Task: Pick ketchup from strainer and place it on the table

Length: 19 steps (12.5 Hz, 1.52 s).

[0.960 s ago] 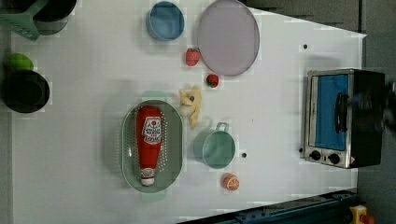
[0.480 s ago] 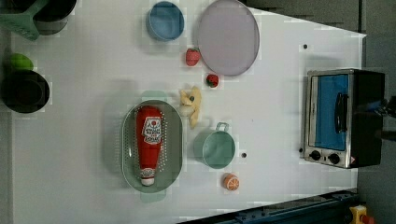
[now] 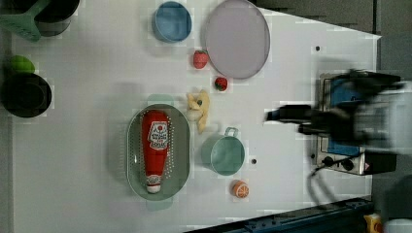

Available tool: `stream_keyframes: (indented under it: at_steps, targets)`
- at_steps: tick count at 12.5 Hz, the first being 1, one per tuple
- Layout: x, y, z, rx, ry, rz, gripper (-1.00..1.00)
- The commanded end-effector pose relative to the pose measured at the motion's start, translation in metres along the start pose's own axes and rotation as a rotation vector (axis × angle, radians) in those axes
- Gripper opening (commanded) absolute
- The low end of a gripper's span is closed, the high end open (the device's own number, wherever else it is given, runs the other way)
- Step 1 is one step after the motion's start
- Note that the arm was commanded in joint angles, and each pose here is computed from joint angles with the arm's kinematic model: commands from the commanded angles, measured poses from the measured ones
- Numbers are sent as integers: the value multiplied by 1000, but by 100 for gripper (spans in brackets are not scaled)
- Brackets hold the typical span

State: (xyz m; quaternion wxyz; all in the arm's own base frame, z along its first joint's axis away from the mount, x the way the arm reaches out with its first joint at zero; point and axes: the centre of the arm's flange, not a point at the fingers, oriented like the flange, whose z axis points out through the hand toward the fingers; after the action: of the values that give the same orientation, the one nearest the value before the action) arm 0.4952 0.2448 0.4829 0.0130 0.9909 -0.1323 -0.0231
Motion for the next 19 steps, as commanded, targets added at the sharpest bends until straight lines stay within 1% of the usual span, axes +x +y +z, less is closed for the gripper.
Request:
stream_keyframes:
  at_steps: [1,3,4,6,9,11,14,15,17,19]
  targets:
    - [-33,-49,16,32,1,-72,100]
    - [-50,-80,47,59,-31,-138,100]
    - [-55,-92,63,81,-40,-155,100]
    - [-60,-106,95,124,-25,-169,100]
    - [-66,-109,150,153,-2,-204,100]
    - [-71,-108,185,195,1,-214,100]
    - [-77,-108,233,268,-34,-196,100]
    - [-78,-109,246,283,-51,-189,100]
    - [-80,-108,272,284,-96,-177,100]
    - [-79,-108,290,300,-111,-163,100]
